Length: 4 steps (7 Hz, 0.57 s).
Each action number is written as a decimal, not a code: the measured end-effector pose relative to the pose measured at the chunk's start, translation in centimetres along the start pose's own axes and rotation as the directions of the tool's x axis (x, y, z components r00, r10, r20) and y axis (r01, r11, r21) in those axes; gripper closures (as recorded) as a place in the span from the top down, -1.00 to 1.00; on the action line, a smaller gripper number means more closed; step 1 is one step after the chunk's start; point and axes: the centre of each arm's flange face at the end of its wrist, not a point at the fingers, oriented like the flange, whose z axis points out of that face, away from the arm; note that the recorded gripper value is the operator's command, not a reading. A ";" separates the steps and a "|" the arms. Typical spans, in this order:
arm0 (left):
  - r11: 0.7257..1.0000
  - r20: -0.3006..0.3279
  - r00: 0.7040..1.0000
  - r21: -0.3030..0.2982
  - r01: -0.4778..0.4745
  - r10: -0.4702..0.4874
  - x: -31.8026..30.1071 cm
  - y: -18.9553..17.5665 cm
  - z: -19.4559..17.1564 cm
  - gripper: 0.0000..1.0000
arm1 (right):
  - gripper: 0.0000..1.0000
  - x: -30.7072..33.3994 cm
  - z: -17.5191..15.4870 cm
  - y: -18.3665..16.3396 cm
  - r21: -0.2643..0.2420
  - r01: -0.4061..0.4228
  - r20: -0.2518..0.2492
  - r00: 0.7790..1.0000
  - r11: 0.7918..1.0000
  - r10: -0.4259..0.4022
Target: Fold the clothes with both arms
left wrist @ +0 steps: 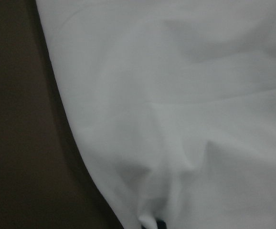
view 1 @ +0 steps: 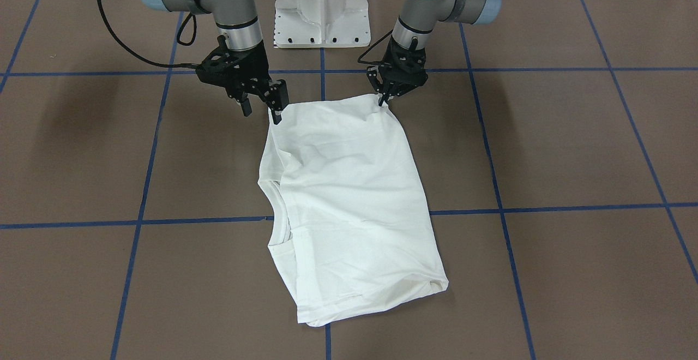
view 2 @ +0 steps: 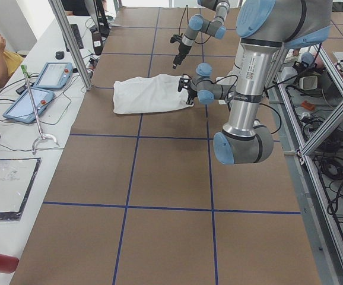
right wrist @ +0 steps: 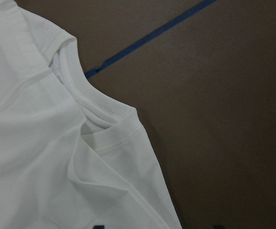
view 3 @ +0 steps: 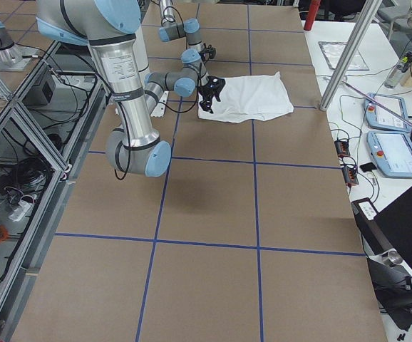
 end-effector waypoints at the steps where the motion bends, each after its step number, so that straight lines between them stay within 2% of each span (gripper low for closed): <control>1: 1.000 -0.002 1.000 0.001 0.000 0.000 0.1 0.0 0.0 -1.00 | 0.40 0.3 1.1 1.1 -0.006 -0.083 -0.023 0.996 0.997 0.083; 2: 1.000 -0.004 1.000 0.002 0.000 0.000 0.1 -0.1 -0.1 -1.00 | 0.43 0.9 2.7 2.5 -0.004 -0.133 -0.056 0.990 0.991 0.132; 4: 1.000 -0.006 1.000 0.002 0.000 0.000 0.1 -0.1 -0.1 -1.00 | 0.45 1.4 4.4 4.2 0.011 -0.151 -0.107 0.983 0.988 0.152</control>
